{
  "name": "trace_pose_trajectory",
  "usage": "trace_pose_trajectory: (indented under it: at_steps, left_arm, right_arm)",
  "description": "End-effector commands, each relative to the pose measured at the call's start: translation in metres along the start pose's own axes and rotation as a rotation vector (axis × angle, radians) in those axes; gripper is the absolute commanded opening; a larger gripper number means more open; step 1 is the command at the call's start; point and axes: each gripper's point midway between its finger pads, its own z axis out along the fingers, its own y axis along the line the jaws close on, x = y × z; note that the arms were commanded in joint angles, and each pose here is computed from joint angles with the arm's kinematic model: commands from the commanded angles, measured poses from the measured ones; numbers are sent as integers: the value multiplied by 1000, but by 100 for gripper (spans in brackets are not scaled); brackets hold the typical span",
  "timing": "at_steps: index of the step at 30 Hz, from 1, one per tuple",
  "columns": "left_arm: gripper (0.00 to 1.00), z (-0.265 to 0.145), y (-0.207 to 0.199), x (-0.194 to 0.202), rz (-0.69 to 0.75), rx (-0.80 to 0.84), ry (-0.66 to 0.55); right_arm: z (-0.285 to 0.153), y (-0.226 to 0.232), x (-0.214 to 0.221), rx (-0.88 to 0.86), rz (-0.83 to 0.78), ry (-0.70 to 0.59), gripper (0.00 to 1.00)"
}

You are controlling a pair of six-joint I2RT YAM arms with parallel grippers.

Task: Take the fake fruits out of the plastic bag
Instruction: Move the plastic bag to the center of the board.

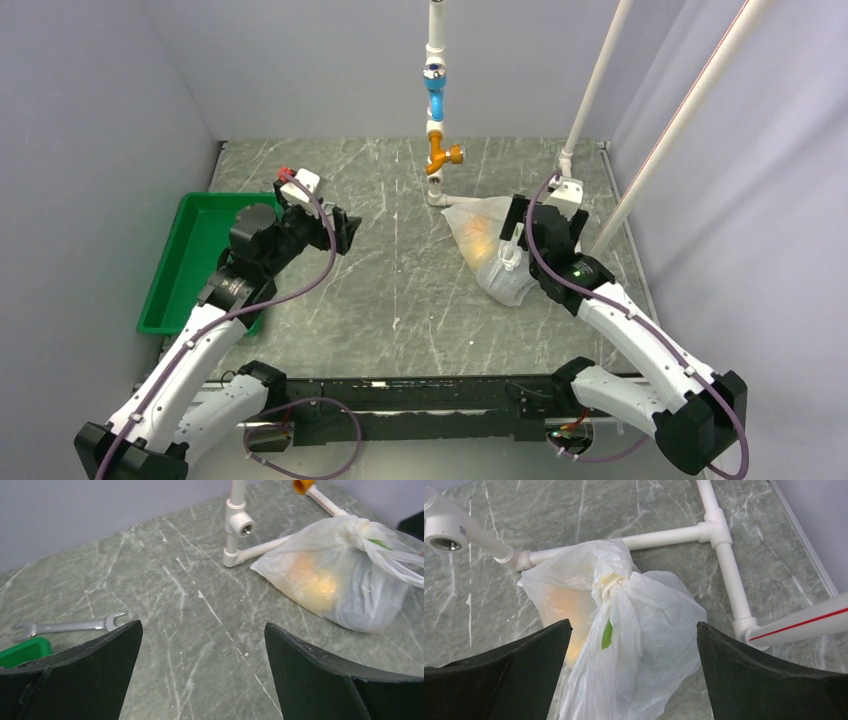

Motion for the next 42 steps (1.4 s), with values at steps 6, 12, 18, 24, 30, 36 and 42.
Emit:
trace_pose_trajectory:
  at_steps: [6, 12, 18, 24, 30, 36, 42]
  left_arm:
    - [99, 14, -34, -48, -34, 161, -51]
    - [99, 13, -42, -45, 87, 234, -30]
    - [99, 2, -48, -14, 119, 250, -33]
    - [99, 8, -43, -2, 163, 201, 13]
    - [99, 20, -48, 11, 129, 228, 67]
    - [99, 27, -50, 19, 115, 244, 111]
    - [99, 28, -52, 21, 99, 251, 119]
  right_arm:
    - [21, 10, 6, -41, 30, 18, 100]
    - [35, -9, 15, -19, 54, 54, 100]
    - [39, 9, 19, -142, 4, 97, 96]
    - [48, 10, 25, -121, 6, 122, 91]
    - [56, 10, 34, -100, -7, 148, 80]
    - [59, 19, 40, -138, -18, 185, 67]
    - [53, 45, 51, -294, -52, 238, 43]
